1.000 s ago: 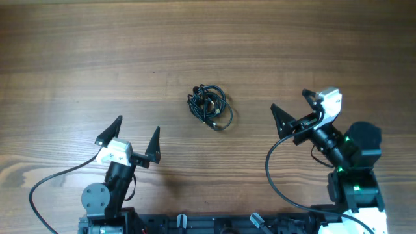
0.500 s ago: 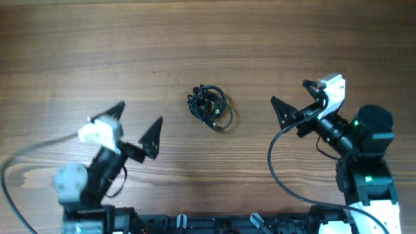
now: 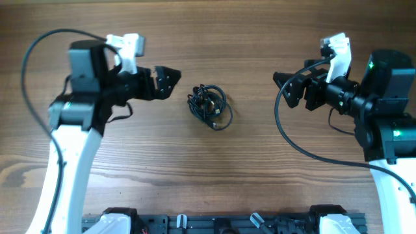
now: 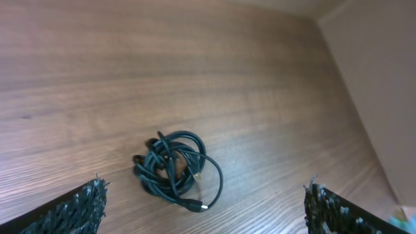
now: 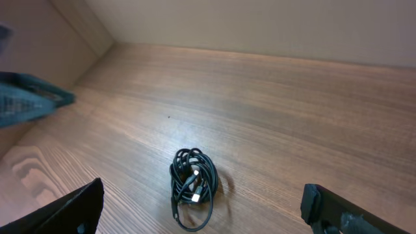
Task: Untangle cables
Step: 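Move both grippers toward the black cable bundle, then grasp the cable bundle with the left gripper and lift it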
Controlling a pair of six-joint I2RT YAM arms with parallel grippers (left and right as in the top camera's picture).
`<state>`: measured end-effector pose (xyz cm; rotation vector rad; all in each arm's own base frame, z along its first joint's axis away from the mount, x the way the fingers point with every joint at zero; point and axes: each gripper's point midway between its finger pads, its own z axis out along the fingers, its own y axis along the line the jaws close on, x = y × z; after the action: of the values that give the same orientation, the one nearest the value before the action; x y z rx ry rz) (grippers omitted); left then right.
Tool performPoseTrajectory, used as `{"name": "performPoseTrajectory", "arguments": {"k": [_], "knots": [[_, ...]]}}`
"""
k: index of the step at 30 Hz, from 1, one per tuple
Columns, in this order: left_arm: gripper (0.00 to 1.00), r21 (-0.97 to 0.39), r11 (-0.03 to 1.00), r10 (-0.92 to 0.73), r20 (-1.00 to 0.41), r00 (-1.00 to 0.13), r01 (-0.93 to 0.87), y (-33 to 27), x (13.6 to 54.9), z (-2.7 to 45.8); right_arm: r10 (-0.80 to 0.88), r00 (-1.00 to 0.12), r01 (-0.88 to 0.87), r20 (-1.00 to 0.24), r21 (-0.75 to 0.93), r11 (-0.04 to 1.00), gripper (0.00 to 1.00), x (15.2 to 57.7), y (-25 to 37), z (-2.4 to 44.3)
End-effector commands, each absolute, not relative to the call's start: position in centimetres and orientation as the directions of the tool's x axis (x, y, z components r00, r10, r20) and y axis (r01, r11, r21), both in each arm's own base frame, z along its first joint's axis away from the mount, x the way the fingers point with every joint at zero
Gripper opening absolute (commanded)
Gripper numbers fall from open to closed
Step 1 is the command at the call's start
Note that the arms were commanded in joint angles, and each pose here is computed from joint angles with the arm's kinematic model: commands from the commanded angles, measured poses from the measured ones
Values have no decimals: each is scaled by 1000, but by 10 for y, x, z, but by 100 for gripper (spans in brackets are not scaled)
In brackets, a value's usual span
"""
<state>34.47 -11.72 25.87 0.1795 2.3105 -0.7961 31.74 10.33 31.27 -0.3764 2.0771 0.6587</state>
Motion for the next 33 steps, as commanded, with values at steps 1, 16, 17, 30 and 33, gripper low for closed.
{"name": "performPoseTrajectory", "arguments": {"k": [1, 16, 17, 30, 33], "knots": [[100, -554, 770, -71, -566, -821, 316, -138, 357, 234, -9, -579, -491, -815, 340, 802, 100, 320, 105, 310], [87, -413, 901, 8, -289, -957, 132, -171, 370, 90, 119, -727, -336, -676, 502, 797, 100, 322, 104, 285], [88, -397, 909, 10, -279, -960, 125, -169, 371, 83, 119, -732, -333, -671, 504, 797, 100, 321, 104, 284], [88, -392, 911, 12, -282, -959, 127, -173, 384, 59, 122, -755, -282, -644, 487, 826, 100, 319, 97, 272], [88, -394, 908, 18, -300, -954, 141, -177, 387, 61, 123, -756, -282, -643, 488, 826, 100, 319, 97, 272]]}}
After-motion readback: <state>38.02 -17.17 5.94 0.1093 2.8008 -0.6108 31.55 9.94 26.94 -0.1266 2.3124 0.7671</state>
